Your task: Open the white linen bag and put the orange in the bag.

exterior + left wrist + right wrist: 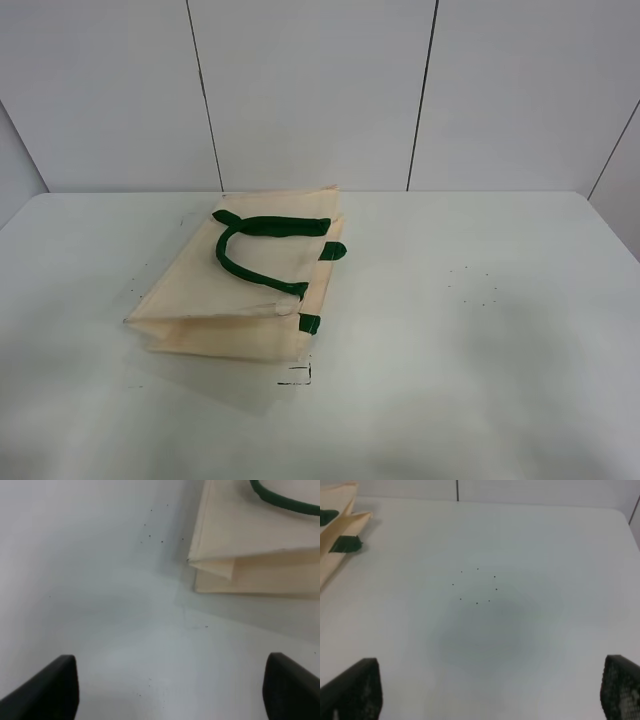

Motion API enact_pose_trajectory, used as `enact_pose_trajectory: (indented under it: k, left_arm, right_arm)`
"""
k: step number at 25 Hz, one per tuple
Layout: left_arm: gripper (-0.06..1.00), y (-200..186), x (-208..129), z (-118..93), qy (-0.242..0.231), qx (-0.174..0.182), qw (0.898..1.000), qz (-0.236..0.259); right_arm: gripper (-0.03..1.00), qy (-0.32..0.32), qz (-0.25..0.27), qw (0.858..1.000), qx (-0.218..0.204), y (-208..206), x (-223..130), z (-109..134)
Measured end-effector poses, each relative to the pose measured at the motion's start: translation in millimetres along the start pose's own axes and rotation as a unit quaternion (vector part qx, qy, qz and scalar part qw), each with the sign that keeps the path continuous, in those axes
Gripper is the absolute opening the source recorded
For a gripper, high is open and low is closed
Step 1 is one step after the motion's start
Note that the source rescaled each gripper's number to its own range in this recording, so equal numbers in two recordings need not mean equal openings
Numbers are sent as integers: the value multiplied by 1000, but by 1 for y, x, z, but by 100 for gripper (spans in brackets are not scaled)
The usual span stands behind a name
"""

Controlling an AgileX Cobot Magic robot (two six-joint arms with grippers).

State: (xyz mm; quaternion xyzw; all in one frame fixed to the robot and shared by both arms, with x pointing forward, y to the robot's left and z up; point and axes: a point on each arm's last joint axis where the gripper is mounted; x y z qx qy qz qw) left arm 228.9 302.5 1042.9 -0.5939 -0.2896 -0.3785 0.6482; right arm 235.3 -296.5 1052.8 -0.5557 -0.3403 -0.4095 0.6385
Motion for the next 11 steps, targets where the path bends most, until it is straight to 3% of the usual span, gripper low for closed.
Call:
enact_pose_trajectory:
  k: [11]
  left_arm:
    - [96, 0, 0, 0, 0, 0, 1000, 0]
  right_arm:
    - [100, 0, 0, 1000, 0, 0, 0, 0]
Point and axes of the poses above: a point on each arm's last joint axis where the gripper is mounted, y pointing out along that axis toward the gripper, z along the wrist's bending axis when the last joint is at zero, x = y × z, and after that the axes turned 7 degrees about y, right-handed
